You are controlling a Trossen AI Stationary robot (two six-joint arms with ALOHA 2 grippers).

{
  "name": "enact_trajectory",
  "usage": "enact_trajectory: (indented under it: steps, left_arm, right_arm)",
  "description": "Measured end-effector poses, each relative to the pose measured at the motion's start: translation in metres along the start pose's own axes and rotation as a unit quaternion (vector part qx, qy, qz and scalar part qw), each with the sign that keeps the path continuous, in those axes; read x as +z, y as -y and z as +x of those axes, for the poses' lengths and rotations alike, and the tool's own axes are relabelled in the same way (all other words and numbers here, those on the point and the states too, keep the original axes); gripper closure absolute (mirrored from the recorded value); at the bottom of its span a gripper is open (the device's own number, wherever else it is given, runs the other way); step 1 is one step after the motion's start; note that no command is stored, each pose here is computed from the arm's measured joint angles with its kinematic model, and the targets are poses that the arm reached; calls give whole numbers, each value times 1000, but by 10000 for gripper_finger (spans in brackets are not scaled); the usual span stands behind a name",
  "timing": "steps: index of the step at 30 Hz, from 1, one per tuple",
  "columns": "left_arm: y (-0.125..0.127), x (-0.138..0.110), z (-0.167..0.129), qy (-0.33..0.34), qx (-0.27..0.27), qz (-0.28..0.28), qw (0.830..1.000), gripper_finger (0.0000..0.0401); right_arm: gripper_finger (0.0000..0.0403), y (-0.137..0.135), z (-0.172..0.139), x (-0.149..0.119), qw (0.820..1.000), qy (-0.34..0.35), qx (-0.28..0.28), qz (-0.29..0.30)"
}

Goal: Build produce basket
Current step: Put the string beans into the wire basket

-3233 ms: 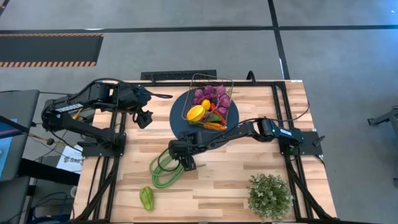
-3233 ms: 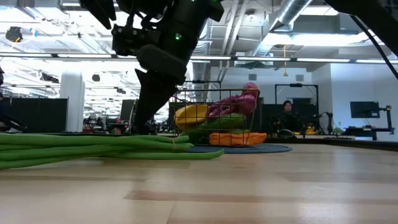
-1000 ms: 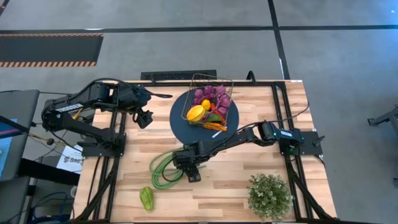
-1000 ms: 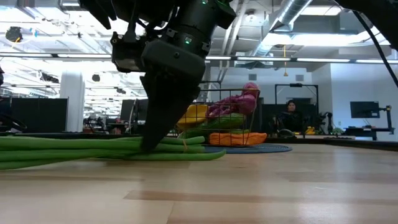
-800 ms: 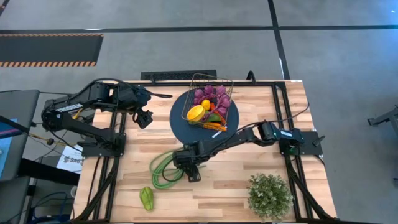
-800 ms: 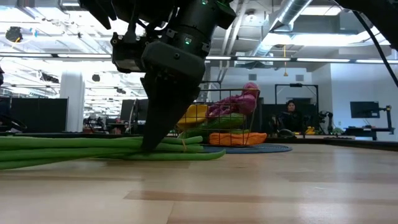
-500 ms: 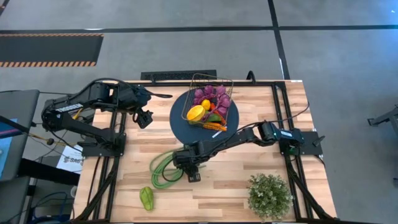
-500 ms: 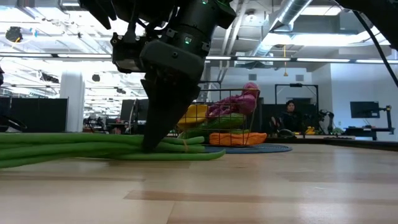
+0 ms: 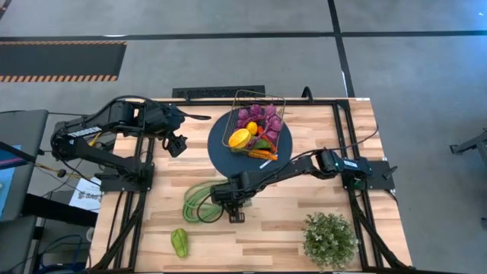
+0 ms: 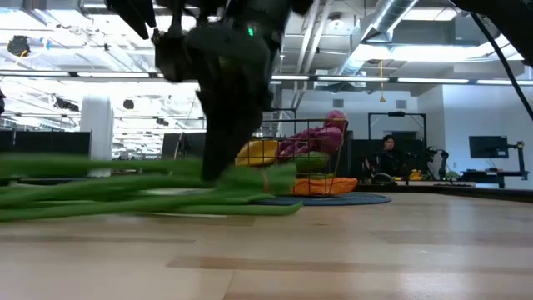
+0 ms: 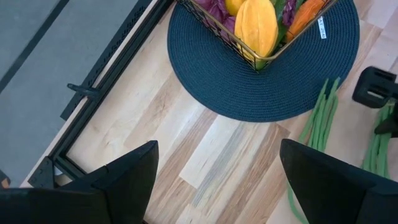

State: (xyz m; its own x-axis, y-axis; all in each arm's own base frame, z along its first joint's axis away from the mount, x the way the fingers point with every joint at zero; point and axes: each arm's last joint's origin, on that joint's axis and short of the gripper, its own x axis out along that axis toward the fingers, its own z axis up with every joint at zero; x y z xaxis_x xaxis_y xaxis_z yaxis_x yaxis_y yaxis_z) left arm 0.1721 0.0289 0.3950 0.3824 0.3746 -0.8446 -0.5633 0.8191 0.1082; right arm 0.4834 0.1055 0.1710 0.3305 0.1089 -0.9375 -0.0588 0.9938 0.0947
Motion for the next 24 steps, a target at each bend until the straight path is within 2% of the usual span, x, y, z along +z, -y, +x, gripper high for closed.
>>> enact_trajectory:
  steps: [6, 10, 14, 19, 24]
  left_arm:
    - [0, 0, 0, 0, 0, 0, 1000, 79]
    - [0, 0, 0, 0, 0, -1, 1000, 79]
    - [0, 0, 0, -1, 0, -1, 1000, 79]
    - [0, 0, 0, 0, 0, -2, 1000, 79]
    - [0, 0, 0, 0, 0, -2, 1000, 79]
  right_arm:
    - [399, -2, -45, 19, 998, 26, -53, 1]
    - [400, -2, -86, 29, 995, 50, -91, -8]
    - [401, 1, -126, 21, 990, 72, -118, 8]
    - [402, 5, -189, 8, 977, 119, -176, 31]
    - [402, 12, -249, -7, 963, 179, -194, 63]
